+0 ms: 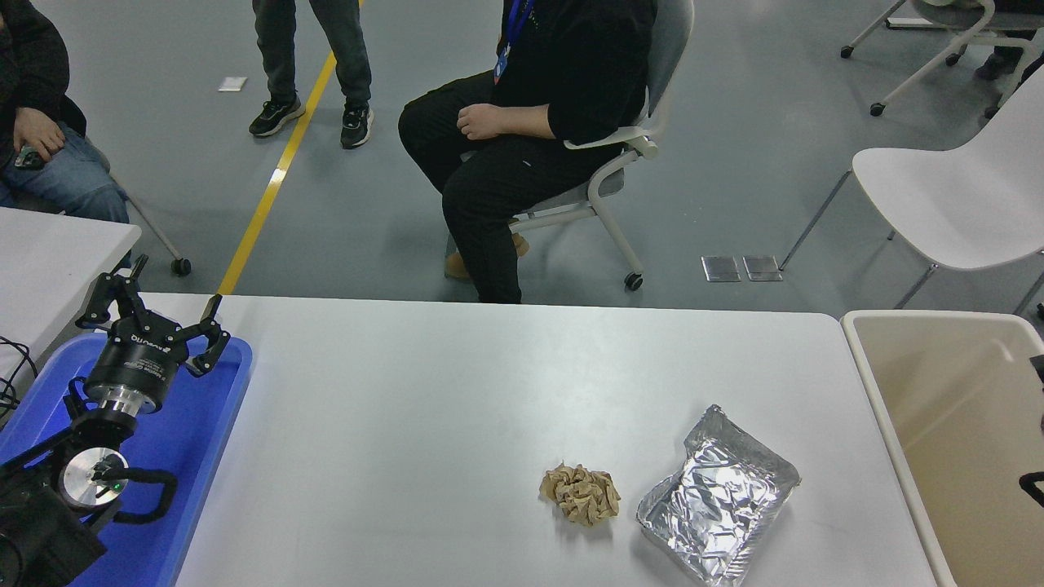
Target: Clean the table surface
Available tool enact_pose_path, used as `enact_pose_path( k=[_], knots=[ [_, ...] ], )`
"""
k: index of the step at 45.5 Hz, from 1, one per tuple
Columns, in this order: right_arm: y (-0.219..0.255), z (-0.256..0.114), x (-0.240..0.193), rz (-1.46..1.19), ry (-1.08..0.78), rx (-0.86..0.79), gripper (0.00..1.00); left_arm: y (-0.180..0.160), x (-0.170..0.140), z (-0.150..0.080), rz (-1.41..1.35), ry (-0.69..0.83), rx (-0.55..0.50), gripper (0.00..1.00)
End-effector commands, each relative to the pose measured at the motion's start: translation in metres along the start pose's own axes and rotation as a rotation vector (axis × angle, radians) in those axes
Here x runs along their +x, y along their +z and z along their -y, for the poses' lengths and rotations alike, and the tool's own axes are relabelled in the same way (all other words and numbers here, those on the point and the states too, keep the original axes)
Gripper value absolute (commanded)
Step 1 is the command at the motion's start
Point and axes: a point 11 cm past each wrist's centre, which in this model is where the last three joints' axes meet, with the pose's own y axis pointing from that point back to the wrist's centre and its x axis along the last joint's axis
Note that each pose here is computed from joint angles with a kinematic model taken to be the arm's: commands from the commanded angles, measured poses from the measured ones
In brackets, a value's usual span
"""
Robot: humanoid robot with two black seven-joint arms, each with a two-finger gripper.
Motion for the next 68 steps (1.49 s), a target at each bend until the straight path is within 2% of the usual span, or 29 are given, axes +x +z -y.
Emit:
enact_pose_path(
  k=[1, 8, 17, 42, 54, 68],
  knots=[
    [-0.067, -0.001, 0.055, 0.28, 0.021, 0.129, 0.98, 0.0, 0.0, 0.0, 0.0, 0.0, 0.0, 1.0],
    [-0.108, -0.013, 0.077, 0.441, -0.028, 0.241, 0.98, 0.0, 0.0, 0.0, 0.0, 0.0, 0.0, 1.0],
    [-0.159, -0.036, 0.084, 0.595, -0.119, 0.389, 0.98, 0.0, 0.0, 0.0, 0.0, 0.0, 0.0, 1.0],
    [-0.245, -0.099, 0.067, 0.772, -0.369, 0.658, 0.98, 0.0, 0.001, -0.001, 0.0, 0.001, 0.001, 1.0],
    [-0.249, -0.117, 0.049, 0.851, -0.49, 0.738, 0.98, 0.0, 0.0, 0.0, 0.0, 0.0, 0.0, 1.0],
    [-0.203, -0.114, -0.021, 0.989, -0.594, 0.663, 0.98, 0.0, 0.0, 0.0, 0.001, 0.0, 0.001, 1.0]
  ],
)
